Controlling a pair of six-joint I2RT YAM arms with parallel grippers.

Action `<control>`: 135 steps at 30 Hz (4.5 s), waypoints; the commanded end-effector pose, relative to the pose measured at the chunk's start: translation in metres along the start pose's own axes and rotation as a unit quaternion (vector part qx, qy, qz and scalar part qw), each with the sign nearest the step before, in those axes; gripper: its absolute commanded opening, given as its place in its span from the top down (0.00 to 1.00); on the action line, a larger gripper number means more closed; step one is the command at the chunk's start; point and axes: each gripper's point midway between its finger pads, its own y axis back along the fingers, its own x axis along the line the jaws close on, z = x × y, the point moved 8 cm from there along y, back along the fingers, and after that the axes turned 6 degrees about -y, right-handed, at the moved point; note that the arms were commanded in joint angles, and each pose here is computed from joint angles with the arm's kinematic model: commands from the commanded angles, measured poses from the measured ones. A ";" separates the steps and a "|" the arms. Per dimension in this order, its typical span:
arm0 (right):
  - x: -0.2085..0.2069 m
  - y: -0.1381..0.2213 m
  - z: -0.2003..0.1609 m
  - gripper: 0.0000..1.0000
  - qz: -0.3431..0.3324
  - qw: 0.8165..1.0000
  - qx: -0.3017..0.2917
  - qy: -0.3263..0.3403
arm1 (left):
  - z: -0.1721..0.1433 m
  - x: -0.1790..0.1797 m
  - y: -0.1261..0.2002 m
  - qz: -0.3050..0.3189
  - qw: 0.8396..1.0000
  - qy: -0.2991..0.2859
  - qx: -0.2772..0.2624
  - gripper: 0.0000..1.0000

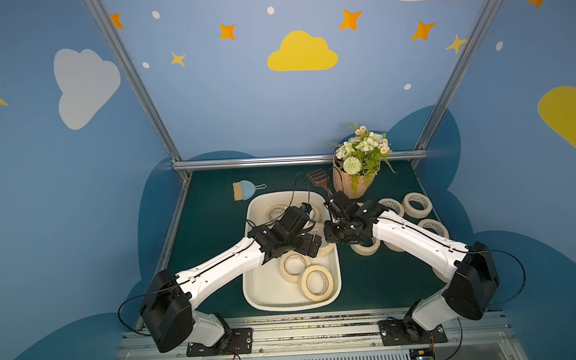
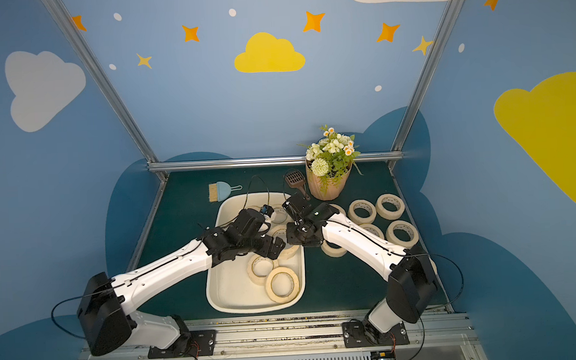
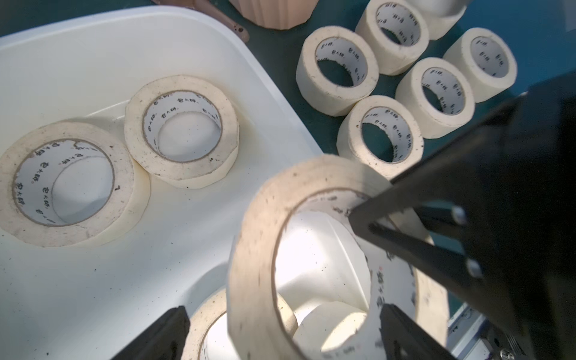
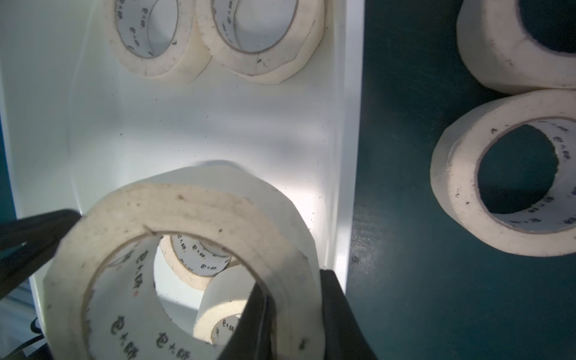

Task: Take out the art tape in the storage box
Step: Pick up the art tape from the storage box, then place the art tape at the center of the board, then pick up the art tape from the storage box, then place the art tape at the center of the board.

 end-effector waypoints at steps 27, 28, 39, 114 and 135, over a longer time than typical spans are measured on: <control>-0.286 -0.006 -0.089 1.00 -0.206 0.877 -0.049 -0.431 | -0.054 -0.008 -0.019 -0.048 0.993 -0.009 0.106 0.09; -0.289 -0.006 -0.087 1.00 -0.201 0.872 -0.052 -0.443 | -0.056 -0.008 -0.021 -0.048 0.993 -0.009 0.110 0.09; -0.321 -0.005 -0.060 1.00 -0.226 0.852 -0.036 -0.471 | -0.078 -0.005 -0.038 -0.041 0.987 0.003 0.153 0.10; -0.135 0.058 -0.083 1.00 -0.144 0.979 -0.076 -0.121 | -0.071 0.057 0.012 0.039 0.995 0.081 0.030 0.06; -0.186 -0.050 -0.064 1.00 -0.223 0.946 0.084 -0.220 | -0.115 0.088 -0.037 0.077 0.976 0.148 0.138 0.04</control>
